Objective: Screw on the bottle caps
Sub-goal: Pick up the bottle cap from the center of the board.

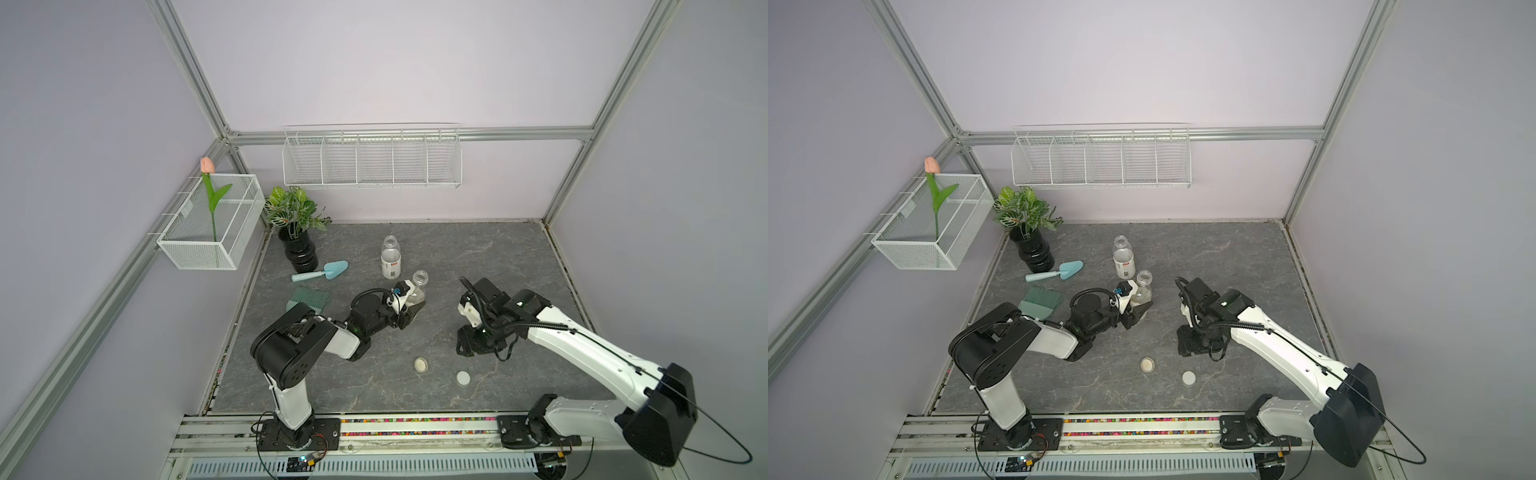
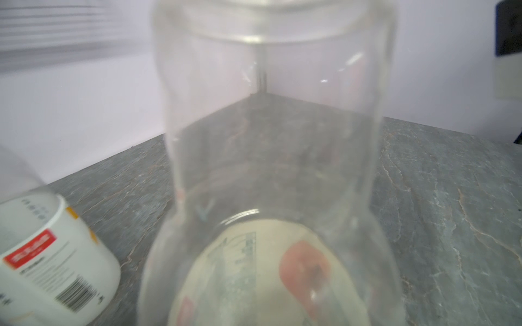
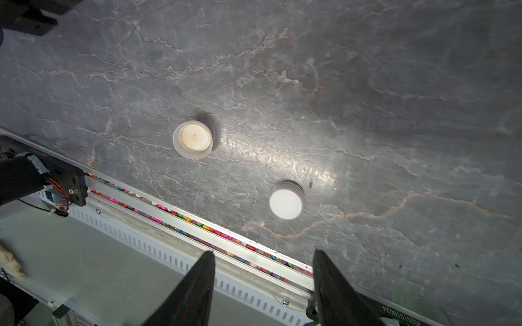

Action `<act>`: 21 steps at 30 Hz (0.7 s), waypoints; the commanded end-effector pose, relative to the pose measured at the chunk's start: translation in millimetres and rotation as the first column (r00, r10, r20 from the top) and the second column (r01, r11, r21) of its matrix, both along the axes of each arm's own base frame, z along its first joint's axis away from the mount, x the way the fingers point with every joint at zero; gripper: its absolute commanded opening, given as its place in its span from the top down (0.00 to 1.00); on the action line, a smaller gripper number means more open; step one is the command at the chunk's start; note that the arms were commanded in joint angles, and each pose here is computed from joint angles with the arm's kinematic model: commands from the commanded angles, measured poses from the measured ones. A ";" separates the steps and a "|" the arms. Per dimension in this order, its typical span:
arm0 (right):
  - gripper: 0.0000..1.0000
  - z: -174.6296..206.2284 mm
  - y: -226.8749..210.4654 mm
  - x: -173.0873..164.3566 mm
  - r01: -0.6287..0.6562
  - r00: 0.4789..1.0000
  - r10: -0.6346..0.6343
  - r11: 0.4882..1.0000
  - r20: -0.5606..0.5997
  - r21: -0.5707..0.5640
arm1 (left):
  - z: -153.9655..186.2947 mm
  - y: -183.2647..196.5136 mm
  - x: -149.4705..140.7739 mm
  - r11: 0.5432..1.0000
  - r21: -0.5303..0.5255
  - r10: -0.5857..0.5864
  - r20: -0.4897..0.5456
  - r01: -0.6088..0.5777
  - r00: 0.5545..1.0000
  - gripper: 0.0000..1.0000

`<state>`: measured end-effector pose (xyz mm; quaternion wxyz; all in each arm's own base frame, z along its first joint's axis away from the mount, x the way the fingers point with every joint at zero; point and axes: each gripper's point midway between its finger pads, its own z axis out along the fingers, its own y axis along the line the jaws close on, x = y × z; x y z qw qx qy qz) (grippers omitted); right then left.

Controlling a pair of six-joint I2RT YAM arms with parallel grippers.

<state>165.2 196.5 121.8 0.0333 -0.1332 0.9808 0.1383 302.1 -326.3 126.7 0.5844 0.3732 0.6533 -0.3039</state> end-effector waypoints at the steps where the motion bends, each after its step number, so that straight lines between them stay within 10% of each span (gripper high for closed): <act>1: 0.42 -20.1 28.0 11.7 0.022 1.000 -0.023 1.000 0.022 0.021 | 17.0 20.1 2.4 0.993 -0.059 0.101 0.019 -0.100 0.995 0.48; 14: 0.26 -74.7 84.9 -18.3 -0.166 0.986 0.164 0.979 -0.022 -0.121 | 12.3 74.0 1.7 0.945 -0.037 0.327 0.021 -0.326 0.945 0.47; 21: 0.42 -86.5 76.4 -22.8 -0.166 0.986 0.161 0.966 -0.041 -0.199 | 11.2 75.1 0.9 0.945 -0.032 0.326 0.021 -0.325 0.945 0.47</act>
